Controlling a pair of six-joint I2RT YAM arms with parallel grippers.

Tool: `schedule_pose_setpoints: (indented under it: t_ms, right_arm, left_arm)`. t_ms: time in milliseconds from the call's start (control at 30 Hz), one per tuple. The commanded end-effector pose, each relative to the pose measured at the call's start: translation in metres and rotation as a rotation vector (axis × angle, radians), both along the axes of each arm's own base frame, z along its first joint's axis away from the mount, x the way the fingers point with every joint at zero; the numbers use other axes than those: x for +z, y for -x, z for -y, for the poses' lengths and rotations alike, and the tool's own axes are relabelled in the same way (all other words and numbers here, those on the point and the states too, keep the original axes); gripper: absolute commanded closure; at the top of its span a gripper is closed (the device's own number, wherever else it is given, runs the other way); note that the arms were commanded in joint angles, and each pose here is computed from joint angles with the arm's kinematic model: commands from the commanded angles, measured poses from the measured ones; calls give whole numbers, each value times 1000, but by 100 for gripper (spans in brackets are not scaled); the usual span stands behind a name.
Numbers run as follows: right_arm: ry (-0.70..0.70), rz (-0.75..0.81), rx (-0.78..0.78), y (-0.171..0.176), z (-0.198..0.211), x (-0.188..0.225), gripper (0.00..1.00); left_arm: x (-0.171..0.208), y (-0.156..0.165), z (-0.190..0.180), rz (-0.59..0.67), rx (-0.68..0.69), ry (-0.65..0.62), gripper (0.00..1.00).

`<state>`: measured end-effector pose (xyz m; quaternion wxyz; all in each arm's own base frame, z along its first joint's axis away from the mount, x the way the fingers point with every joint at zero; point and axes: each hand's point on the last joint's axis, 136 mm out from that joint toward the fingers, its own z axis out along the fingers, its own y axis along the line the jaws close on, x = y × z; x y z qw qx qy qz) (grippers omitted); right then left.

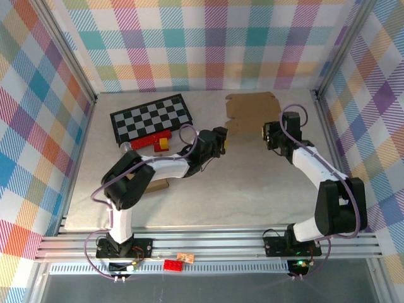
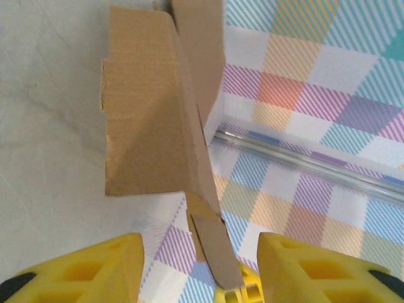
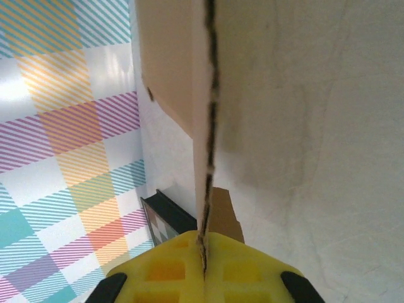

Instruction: Fold the paper box

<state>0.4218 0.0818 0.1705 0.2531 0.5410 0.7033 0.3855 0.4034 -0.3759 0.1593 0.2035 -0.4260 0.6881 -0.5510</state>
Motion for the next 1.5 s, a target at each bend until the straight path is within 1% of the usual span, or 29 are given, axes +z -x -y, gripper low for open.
schedule_pose_setpoints:
  t_ms: [0,100,200,267,500,533,567,700,800,867,967,1167,1233,1300,1367,1467]
  right_arm:
    - [46,-1,93,5,-5,30,100]
    - [73,20,144,7,-8,56,100]
    - [91,56,167,10,-9,83,100]
    - [108,79,188,15,-9,102,100]
    - [192,90,315,54,-11,166,100]
    - [197,73,326,64,-11,173,100]
    - [204,63,339,72,-11,180,100]
    - [200,-2,356,97,-9,197,100]
    - [161,-39,358,104,-13,206,100]
    - [132,-46,361,96,-19,211,100]
    - [96,-58,389,70,-35,203,100]
    - [27,-124,471,13,-89,143,100]
    - [0,-142,487,3,-105,120,100]
    - [-14,-162,494,-4,-117,98,100]
    - [-29,-205,502,-7,-126,72,100]
    - [-48,-246,511,-8,-136,47,100]
  left_arm:
    - [33,16,-16,63,-63,-87,49]
    - [52,30,-36,98,-116,-218,49]
    - [75,41,-53,148,-194,-398,49]
    - [88,46,-66,182,-216,-478,50]
    - [126,52,-110,261,-205,-629,51]
    - [132,53,-115,278,-201,-643,51]
    - [132,57,-122,269,-206,-667,51]
    - [139,65,-135,272,-204,-691,52]
    - [140,72,-144,264,-191,-695,52]
    - [139,77,-149,254,-178,-693,53]
    - [139,81,-155,245,-173,-696,53]
    - [142,80,-149,226,-254,-684,51]
    - [142,77,-144,230,-288,-663,51]
    - [138,73,-140,209,-322,-655,50]
    - [130,68,-133,175,-354,-646,50]
    - [119,61,-121,127,-386,-629,50]
